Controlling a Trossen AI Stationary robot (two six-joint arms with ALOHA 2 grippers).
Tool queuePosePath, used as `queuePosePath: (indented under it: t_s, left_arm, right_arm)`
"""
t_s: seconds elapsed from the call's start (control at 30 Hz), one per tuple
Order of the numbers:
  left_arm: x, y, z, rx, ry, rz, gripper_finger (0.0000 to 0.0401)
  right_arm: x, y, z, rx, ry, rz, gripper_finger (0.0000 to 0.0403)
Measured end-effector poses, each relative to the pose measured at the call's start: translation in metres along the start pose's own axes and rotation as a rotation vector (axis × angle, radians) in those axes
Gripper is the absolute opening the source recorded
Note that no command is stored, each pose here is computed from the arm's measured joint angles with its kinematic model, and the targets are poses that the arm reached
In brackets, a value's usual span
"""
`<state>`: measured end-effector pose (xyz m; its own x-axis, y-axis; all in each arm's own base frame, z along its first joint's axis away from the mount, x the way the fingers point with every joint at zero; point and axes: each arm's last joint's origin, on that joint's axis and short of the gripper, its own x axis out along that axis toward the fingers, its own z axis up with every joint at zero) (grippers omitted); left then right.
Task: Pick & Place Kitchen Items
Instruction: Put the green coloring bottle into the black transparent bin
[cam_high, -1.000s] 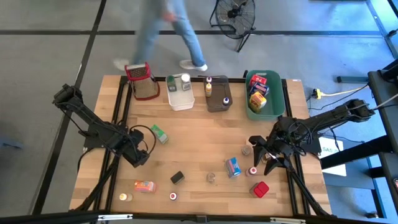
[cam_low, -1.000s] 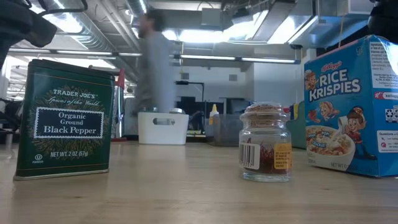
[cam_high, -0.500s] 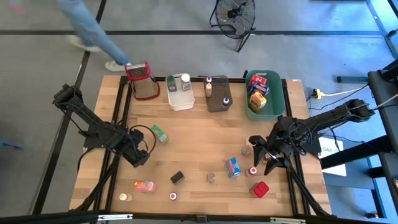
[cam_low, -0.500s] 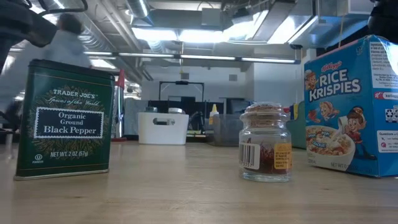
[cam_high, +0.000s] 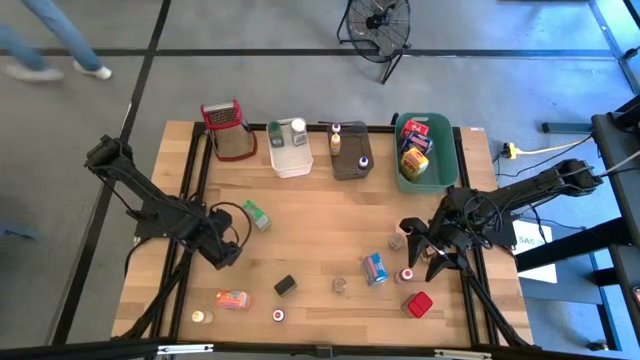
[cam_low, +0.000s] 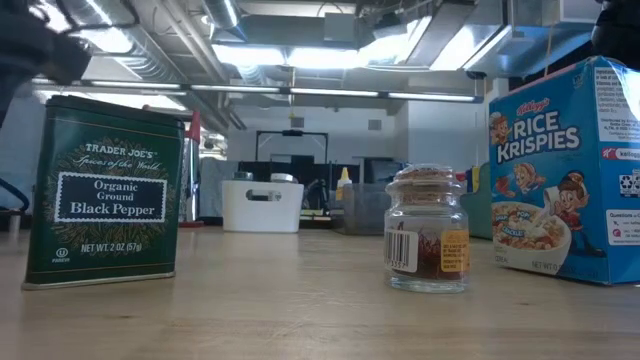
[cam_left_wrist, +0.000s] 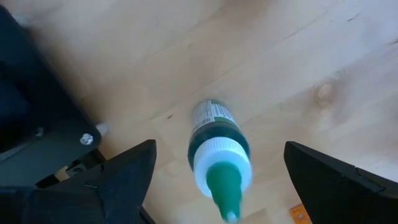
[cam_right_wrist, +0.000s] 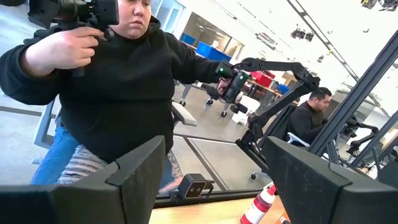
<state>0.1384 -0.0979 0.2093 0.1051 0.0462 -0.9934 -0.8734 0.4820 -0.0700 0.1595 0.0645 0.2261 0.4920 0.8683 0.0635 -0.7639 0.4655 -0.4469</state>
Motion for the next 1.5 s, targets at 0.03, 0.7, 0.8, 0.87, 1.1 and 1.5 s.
queuePosePath:
  t_s: [0.03,0.7,0.8,0.87,1.1,1.5]
  left_arm:
    - [0.004,0.001,-0.001,0.0,0.016,0.002,0.0349]
    - [0.036,0.013,-0.003,0.009,0.037,0.006,0.0326]
    - [0.036,0.013,-0.003,0.01,0.037,0.004,0.0317]
    - [0.036,0.013,-0.003,0.009,0.037,0.004,0.031]
    - [0.036,0.013,-0.003,-0.006,0.037,0.003,0.0267]
    - [0.036,0.013,-0.003,0.002,0.037,0.001,0.0133]
  right_arm:
    - [0.0,0.0,0.0,0.0,0.0,0.0,0.028]
    - [0.003,0.003,0.005,-0.027,-0.039,0.019,0.028]
    - [0.003,0.003,0.005,-0.027,-0.039,0.019,0.028]
    - [0.003,0.003,0.005,-0.026,-0.038,0.019,0.028]
    - [0.003,0.003,0.005,-0.026,-0.038,0.018,0.028]
    - [0.003,0.003,0.005,-0.022,-0.037,0.018,0.0279]
